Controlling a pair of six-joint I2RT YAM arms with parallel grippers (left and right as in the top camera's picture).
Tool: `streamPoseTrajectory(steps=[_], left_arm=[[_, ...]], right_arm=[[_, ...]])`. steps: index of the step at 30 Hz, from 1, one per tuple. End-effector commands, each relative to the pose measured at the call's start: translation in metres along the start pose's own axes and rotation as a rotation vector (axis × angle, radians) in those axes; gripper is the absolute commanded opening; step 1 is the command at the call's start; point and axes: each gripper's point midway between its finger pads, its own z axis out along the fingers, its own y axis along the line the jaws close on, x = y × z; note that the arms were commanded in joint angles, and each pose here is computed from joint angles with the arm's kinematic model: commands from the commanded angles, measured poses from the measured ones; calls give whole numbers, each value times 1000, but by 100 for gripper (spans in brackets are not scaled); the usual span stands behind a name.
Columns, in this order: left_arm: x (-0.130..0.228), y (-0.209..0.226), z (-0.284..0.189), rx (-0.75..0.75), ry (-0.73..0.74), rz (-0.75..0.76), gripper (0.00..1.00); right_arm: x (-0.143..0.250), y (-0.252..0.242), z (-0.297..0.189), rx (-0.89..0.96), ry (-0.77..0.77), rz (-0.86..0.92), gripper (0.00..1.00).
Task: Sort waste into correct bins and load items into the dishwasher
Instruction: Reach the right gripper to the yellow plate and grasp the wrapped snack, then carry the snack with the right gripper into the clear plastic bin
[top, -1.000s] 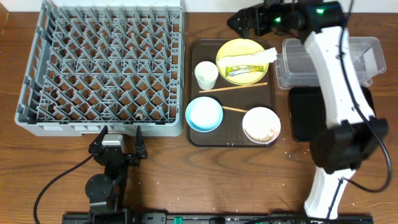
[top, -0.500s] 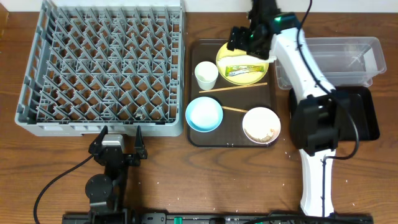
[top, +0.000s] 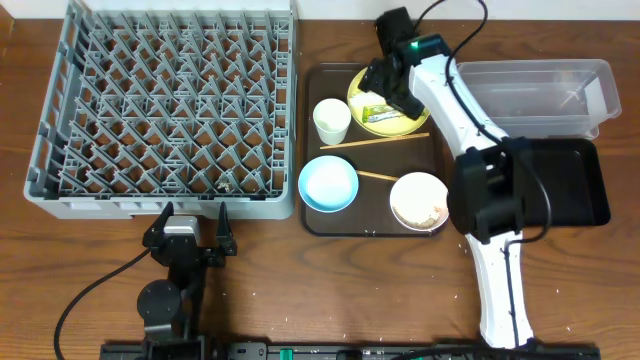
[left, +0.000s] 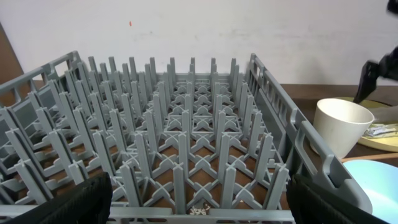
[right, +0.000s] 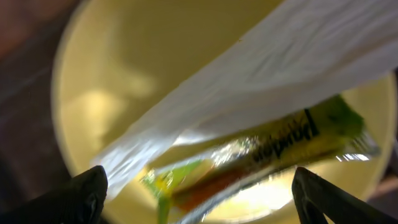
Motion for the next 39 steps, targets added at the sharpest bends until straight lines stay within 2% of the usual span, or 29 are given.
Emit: streamPoseTrajectory(steps=[1, 7, 12, 13, 17, 19, 23, 29, 34, 39], left_arm=[[14, -1, 1, 6, 40, 1, 91], [14, -1, 1, 6, 40, 1, 91], [14, -1, 1, 6, 40, 1, 91], [14, -1, 1, 6, 40, 1, 91], [14, -1, 1, 6, 40, 1, 91], [14, -1, 1, 6, 40, 1, 91], [14, -1, 1, 6, 40, 1, 91], [14, -1, 1, 6, 40, 1, 91], [14, -1, 1, 6, 40, 1, 91], [14, -1, 1, 6, 40, 1, 91]], right_arm=[[-6, -3, 19, 19, -20, 55, 94], [-11, -2, 33, 5, -33, 71, 90], [-9, -5, 37, 17, -24, 32, 50], [-8, -5, 37, 18, -23, 23, 45], [-4, -1, 37, 16, -20, -16, 10], [-2, 1, 36, 3, -10, -37, 1], [-1, 13, 23, -58, 9, -84, 1], [-36, 21, -53, -143, -96, -137, 1], [-65, -7, -116, -163, -147, -24, 1], [-96, -64, -157, -131, -174, 151, 1]])
